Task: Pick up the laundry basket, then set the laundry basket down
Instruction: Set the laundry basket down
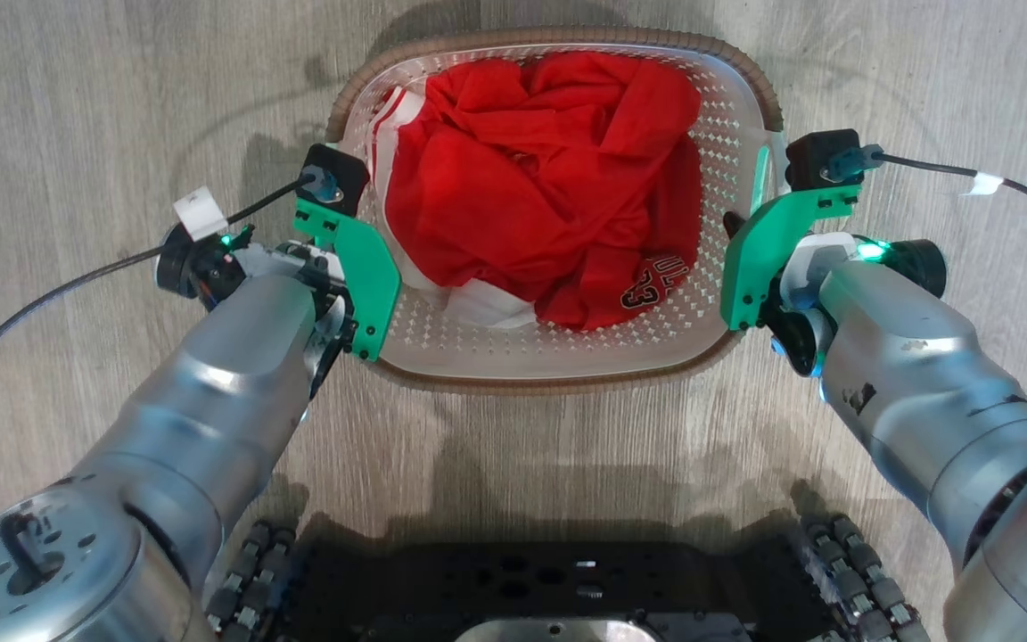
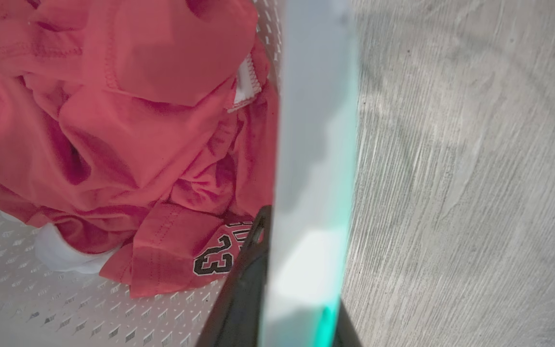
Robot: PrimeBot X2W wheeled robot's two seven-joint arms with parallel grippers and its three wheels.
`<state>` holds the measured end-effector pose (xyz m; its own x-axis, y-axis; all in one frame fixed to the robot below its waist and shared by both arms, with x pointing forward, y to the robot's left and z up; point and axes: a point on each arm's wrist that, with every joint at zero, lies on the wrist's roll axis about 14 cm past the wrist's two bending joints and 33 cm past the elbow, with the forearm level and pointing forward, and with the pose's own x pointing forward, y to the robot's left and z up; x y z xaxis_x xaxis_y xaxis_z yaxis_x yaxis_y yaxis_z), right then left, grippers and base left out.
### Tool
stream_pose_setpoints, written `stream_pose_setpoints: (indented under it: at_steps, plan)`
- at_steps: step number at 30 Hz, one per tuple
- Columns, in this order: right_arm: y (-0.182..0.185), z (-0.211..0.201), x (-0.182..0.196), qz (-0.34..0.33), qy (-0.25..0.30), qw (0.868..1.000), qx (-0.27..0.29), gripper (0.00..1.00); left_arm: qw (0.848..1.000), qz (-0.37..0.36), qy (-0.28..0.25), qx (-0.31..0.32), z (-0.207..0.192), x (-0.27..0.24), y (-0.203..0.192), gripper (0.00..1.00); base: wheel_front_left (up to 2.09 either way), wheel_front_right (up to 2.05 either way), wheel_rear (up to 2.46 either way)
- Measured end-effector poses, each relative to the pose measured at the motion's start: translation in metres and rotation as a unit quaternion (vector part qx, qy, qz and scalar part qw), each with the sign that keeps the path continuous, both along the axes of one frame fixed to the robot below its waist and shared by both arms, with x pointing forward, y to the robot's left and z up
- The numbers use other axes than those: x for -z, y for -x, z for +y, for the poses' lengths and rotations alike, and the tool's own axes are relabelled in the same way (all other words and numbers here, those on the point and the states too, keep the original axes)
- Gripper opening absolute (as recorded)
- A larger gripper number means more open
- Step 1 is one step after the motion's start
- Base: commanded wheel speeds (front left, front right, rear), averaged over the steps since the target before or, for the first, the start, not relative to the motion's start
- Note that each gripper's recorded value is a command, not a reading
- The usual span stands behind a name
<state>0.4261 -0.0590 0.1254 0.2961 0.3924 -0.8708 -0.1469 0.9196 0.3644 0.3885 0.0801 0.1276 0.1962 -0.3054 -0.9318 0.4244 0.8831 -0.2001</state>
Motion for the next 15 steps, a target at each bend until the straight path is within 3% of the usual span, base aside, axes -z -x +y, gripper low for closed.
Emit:
stream_pose_setpoints:
  at_steps: [15]
  plan:
    - [-0.0021,-0.0042,0.0014,-0.001,0.004,1.000,0.001,0.00,1.000,-0.003,0.000,-0.001,-0.0011,-0.0008,-0.0009,0.00,0.00,0.00,0.00]
